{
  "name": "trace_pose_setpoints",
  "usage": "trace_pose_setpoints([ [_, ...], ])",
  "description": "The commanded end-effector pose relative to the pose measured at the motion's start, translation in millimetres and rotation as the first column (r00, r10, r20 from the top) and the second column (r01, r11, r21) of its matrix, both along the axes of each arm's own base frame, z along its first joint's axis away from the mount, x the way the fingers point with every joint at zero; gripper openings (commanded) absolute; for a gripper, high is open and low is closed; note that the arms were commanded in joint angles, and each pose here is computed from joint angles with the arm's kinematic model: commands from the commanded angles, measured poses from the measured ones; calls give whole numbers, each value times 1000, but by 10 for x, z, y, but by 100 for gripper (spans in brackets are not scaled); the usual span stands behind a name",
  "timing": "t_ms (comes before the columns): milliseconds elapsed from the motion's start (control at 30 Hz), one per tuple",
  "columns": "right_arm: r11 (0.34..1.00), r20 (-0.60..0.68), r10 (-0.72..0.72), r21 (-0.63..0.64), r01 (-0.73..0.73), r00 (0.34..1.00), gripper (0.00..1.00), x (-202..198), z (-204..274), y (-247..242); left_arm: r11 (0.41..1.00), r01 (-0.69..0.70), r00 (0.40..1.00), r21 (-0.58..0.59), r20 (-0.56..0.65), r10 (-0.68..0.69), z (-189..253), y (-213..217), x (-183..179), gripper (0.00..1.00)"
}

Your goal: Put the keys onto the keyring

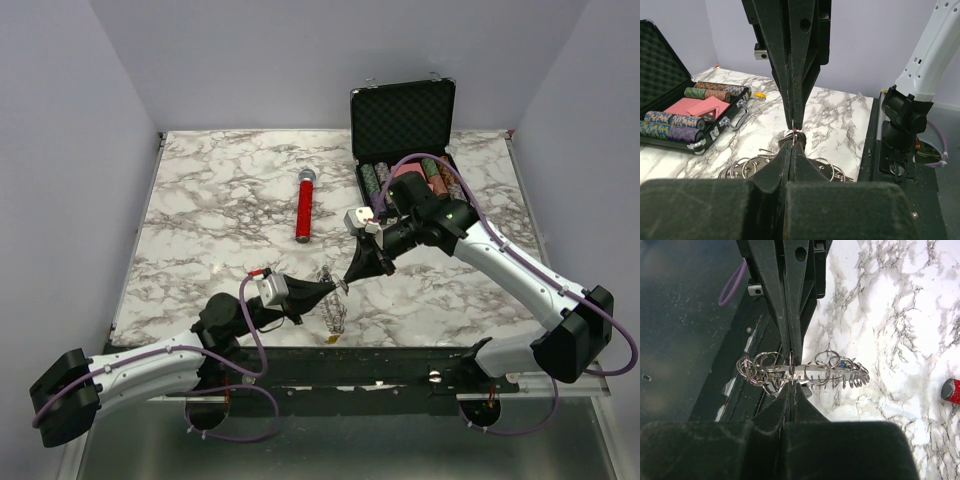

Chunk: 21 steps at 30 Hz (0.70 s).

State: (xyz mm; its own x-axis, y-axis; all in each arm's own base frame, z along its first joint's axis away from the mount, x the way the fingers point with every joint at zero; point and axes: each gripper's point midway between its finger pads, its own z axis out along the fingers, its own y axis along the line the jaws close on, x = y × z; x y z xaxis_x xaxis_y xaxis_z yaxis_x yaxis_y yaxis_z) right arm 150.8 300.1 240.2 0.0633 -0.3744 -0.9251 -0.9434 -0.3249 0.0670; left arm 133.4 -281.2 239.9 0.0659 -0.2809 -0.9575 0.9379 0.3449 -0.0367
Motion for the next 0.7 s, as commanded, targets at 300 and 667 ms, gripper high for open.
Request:
trace_pose_setpoints([
  [300, 1000, -14, 2, 16, -1, 1000, 0, -15, -1, -3, 998, 8, 1000, -59, 22, -6, 158, 9, -11, 0],
  [667, 1000, -22, 11, 24, -10, 1000, 0, -36, 4, -1, 998, 9, 1000, -64, 22, -7, 172, 8, -11, 0],
])
